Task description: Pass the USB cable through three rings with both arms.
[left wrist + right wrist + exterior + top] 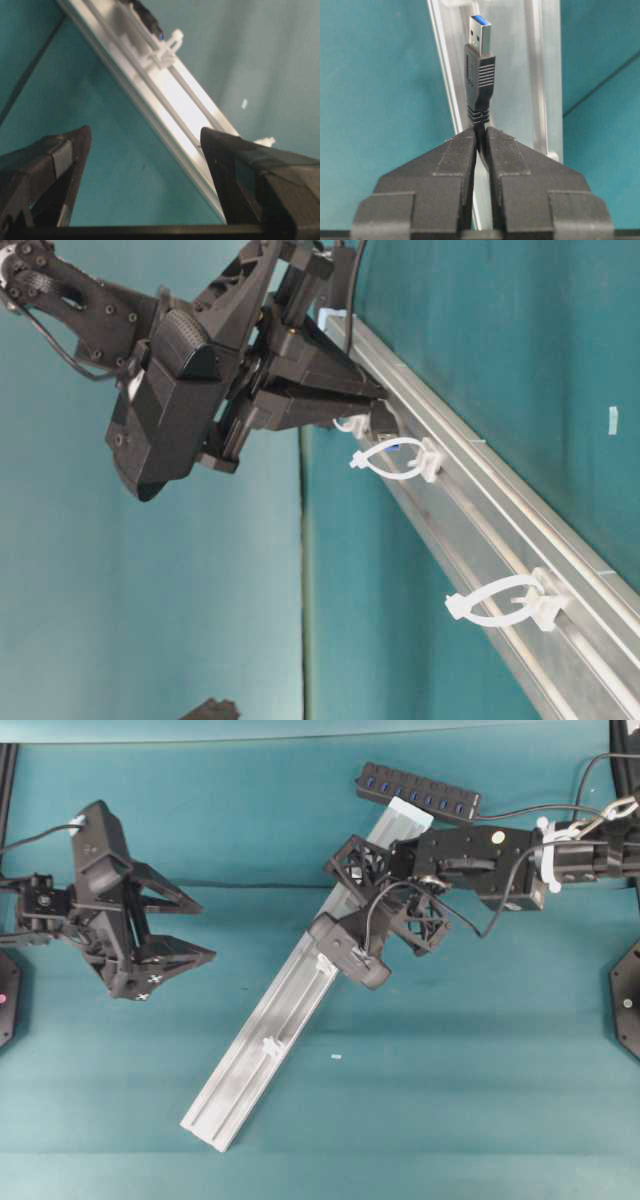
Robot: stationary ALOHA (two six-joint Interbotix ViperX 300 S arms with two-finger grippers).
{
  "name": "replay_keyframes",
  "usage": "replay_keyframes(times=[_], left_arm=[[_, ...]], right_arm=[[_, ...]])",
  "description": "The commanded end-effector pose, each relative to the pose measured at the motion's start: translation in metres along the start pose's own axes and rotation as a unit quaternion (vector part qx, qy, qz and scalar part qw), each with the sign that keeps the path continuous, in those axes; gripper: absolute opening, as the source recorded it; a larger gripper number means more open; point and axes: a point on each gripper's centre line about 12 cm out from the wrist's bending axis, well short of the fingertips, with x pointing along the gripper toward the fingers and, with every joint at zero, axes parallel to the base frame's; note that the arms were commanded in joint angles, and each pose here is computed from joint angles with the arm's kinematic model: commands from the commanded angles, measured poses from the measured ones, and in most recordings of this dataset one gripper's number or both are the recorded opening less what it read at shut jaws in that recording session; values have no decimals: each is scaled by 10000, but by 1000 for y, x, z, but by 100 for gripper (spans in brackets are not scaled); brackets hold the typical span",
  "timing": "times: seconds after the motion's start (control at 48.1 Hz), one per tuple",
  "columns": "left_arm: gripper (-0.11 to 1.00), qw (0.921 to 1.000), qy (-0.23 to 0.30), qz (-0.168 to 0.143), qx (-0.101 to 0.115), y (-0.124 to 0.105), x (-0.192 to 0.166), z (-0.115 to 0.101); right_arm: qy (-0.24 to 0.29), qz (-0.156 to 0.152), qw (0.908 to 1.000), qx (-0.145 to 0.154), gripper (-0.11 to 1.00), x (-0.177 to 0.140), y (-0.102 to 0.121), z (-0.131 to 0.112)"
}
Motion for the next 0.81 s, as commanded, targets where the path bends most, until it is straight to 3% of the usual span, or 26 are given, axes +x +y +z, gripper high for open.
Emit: replay_keyframes(times=[0.0,0.789], left_arm=[[94,9995,-314,-102,16,-5,-11,14],[93,9994,-311,-110,-42,-5,-12,14]], right_arm=[[24,138,9998,-111,8,6,8,6],[-368,-182,9991,129,8,5,5,31]])
